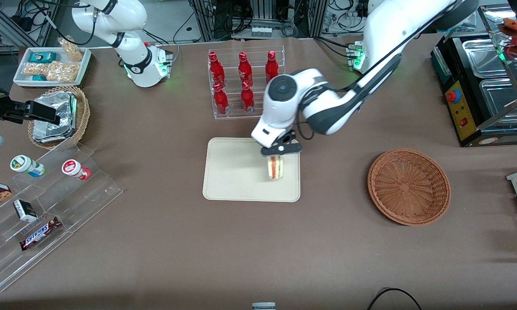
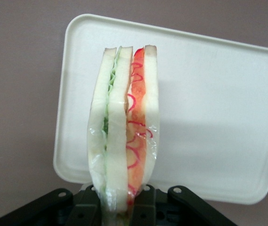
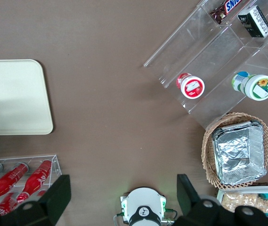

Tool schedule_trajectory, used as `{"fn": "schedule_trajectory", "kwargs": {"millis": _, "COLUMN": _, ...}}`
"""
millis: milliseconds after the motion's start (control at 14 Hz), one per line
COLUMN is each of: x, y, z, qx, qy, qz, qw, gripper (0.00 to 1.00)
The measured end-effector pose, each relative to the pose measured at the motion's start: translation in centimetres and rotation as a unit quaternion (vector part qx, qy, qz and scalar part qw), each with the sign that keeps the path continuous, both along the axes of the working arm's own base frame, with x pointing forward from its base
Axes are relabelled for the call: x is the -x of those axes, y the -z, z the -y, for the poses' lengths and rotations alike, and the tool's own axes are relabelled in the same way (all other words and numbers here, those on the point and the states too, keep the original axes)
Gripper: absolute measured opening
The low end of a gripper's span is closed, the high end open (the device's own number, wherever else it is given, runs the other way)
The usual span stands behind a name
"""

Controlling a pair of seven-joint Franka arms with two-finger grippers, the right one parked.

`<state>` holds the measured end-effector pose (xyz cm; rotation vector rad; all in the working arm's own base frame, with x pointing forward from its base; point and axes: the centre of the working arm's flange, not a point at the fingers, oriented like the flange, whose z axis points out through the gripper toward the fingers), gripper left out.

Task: Place sandwich from basket to tray
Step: 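Lower the sandwich onto the cream tray and open the left gripper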

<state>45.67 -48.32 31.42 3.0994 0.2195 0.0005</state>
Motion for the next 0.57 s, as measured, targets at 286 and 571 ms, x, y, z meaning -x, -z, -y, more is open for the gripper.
{"fn": "schedule_trajectory", "kwargs": {"millis": 286, "x": 1.0, "y": 2.6, "z": 2.7, "qx": 0.001, "qy": -0.002, "qz": -0.004, "qw": 1.0000, "gripper": 0.15}}
{"fn": "schedule_trajectory", "kwargs": {"millis": 571, "x": 1.4, "y": 4.6, "z": 4.6, "qx": -0.017, "qy": -0.006, "qz": 0.007, "qw": 0.9998, "gripper": 0.17}}
